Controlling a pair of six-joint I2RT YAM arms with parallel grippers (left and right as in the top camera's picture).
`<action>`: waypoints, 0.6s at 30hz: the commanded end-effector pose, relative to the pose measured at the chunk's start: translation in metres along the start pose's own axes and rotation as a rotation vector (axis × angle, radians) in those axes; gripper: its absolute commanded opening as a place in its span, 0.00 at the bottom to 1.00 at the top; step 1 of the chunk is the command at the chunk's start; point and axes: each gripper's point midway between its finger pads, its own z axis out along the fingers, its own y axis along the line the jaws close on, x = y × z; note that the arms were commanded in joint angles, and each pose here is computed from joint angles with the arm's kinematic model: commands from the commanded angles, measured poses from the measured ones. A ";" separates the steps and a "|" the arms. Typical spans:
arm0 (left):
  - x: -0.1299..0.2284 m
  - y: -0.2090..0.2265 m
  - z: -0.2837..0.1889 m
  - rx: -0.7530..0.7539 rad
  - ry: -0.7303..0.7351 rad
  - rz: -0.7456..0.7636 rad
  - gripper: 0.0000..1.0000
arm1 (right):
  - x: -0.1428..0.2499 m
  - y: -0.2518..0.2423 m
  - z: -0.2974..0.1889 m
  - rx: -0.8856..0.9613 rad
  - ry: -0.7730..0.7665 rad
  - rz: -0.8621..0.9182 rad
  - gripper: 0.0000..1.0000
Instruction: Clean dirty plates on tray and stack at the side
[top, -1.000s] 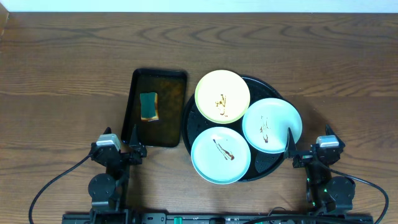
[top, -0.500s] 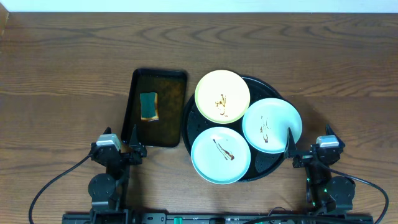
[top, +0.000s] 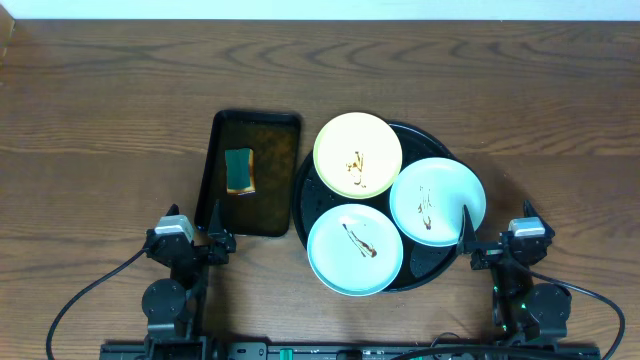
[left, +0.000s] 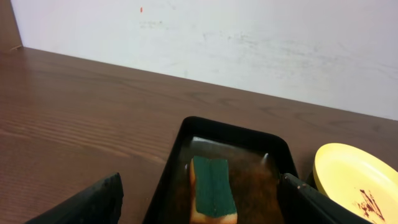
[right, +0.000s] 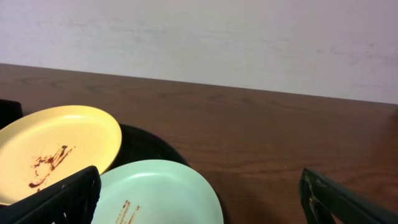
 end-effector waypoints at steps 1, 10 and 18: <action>0.014 0.002 0.000 -0.002 0.046 0.015 0.79 | 0.002 0.005 0.000 -0.020 0.005 0.009 0.99; 0.014 0.002 0.000 -0.003 0.046 0.015 0.79 | 0.002 0.005 0.000 -0.021 0.005 0.010 0.99; 0.014 0.002 0.000 -0.003 0.046 -0.002 0.79 | 0.002 0.005 0.000 -0.021 0.005 0.010 0.99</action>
